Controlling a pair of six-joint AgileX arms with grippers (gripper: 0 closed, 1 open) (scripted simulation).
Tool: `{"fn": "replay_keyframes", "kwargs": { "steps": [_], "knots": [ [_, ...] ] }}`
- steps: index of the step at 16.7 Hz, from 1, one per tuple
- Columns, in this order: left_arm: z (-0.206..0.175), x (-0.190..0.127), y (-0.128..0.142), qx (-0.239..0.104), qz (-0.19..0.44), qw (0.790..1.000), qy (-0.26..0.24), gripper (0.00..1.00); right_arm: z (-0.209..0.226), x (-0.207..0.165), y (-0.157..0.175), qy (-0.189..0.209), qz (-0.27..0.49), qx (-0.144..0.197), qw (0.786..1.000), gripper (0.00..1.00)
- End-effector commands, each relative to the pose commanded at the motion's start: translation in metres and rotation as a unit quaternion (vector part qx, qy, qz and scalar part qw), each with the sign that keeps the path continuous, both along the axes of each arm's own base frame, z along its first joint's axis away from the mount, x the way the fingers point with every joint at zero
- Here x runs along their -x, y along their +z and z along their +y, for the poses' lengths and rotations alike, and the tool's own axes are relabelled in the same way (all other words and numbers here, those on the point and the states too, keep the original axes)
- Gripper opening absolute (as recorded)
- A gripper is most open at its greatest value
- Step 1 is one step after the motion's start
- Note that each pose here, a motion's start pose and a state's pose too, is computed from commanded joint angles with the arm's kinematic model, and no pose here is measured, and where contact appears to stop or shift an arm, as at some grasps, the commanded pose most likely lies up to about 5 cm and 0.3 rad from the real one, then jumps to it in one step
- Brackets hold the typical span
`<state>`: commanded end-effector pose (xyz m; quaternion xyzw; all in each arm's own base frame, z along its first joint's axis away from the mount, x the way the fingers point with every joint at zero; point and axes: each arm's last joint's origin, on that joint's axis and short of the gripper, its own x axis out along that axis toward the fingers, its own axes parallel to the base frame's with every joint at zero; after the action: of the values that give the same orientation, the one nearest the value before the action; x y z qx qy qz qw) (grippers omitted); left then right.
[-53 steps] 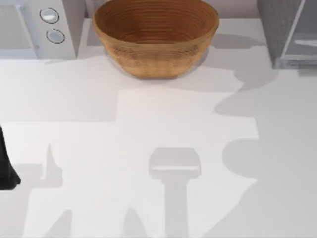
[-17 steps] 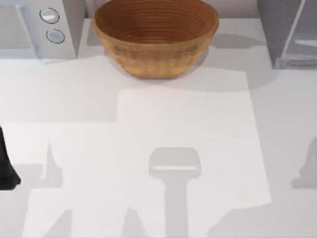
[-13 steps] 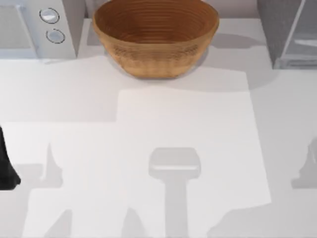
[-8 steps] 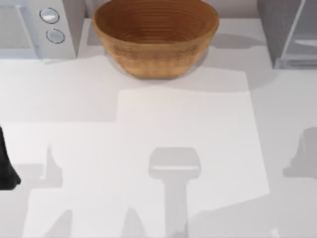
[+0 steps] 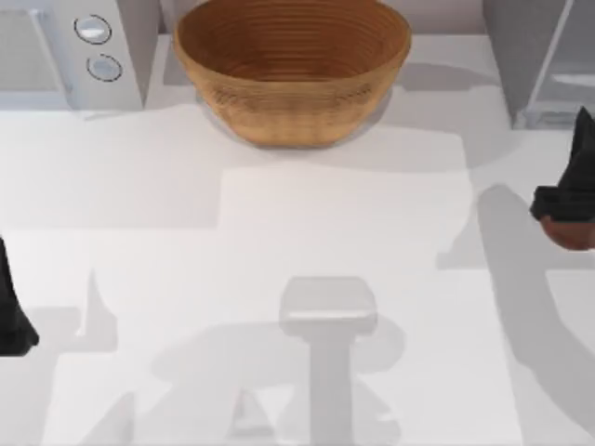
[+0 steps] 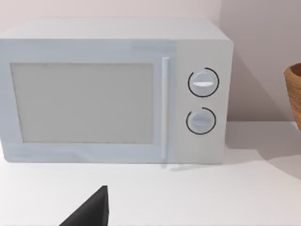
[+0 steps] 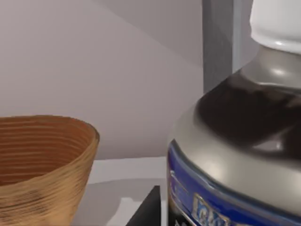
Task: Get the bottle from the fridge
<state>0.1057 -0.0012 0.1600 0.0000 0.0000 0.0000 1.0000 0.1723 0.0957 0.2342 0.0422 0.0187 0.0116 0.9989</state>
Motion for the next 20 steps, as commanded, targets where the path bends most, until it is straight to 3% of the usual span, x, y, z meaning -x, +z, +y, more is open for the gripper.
{"fn": "replay_keyframes", "kwargs": {
  "steps": [5,11,15,20],
  "knots": [
    [0.0,0.0,0.0,0.0,0.0,1.0,0.0,1.0,0.112,-0.028,-0.026,0.002,0.026,0.043,0.999,0.0],
    [0.0,0.0,0.0,0.0,0.0,1.0,0.0,1.0,0.229,-0.014,-0.071,-0.003,-0.002,0.058,0.998,0.0],
    [0.0,0.0,0.0,0.0,0.0,1.0,0.0,1.0,0.262,-0.007,-0.083,-0.012,-0.017,0.049,0.999,0.0],
    [0.0,0.0,0.0,0.0,0.0,1.0,0.0,1.0,0.262,-0.008,-0.084,-0.013,-0.016,0.049,0.999,0.0]
  ]
}}
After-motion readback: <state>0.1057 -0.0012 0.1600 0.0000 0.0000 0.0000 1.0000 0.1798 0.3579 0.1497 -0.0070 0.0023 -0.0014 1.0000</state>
